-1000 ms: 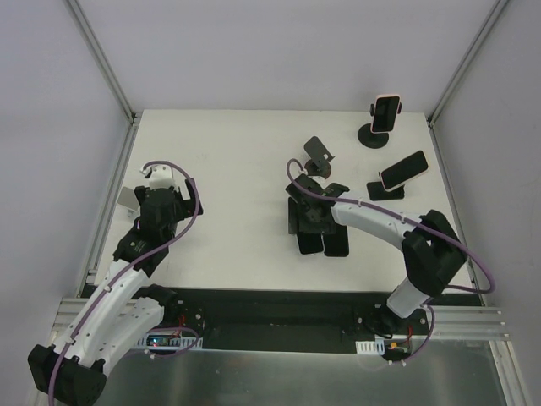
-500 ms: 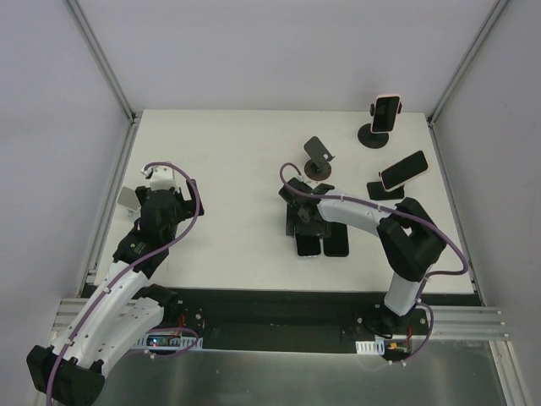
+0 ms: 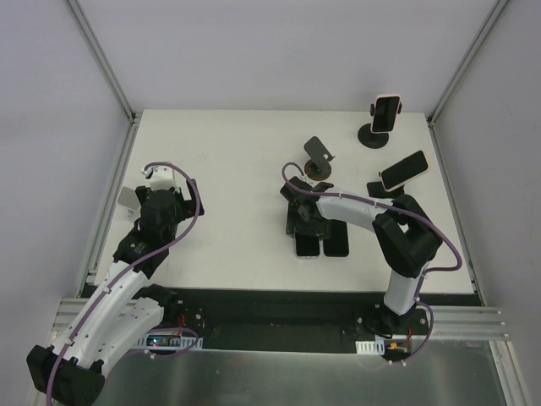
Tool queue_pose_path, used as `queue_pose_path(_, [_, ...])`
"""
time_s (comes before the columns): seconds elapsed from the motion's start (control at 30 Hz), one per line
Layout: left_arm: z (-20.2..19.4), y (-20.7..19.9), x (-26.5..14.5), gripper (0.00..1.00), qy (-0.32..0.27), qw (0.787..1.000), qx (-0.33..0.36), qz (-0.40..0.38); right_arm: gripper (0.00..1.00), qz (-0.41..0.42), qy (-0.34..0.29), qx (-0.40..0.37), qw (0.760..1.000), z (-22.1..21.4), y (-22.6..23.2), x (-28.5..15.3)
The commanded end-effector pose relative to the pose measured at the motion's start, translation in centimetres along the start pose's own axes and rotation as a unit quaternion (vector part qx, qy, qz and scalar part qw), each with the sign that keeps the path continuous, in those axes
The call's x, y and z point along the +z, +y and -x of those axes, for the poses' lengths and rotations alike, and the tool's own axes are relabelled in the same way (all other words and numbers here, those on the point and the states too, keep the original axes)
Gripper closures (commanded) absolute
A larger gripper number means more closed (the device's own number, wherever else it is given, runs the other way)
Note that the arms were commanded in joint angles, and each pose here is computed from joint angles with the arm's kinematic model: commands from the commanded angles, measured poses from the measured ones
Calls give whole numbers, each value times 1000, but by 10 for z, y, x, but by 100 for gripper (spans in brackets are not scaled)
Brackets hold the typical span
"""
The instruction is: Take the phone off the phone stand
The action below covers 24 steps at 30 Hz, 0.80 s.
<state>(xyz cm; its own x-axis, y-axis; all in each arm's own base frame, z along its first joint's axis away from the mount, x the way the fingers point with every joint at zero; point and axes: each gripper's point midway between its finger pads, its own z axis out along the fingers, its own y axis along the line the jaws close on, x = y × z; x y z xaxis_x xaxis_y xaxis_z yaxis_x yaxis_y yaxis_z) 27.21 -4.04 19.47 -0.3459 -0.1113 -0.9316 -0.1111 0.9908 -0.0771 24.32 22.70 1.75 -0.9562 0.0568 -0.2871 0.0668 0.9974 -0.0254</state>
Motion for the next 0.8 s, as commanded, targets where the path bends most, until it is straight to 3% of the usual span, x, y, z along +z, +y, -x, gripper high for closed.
queue_pose_path(0.0, [4, 0, 2, 1, -14, 1000, 6, 4, 27, 0, 3, 19, 1000, 6, 6, -5])
queue_pose_path(0.37, [4, -1, 2, 1, -15, 1000, 8, 3, 24, -4, 18, 40, 999, 4, 2, 5])
queue_pose_path(0.77, [4, -1, 2, 1, -14, 1000, 9, 4, 14, -18, 30, 28, 999, -3, -7, 4])
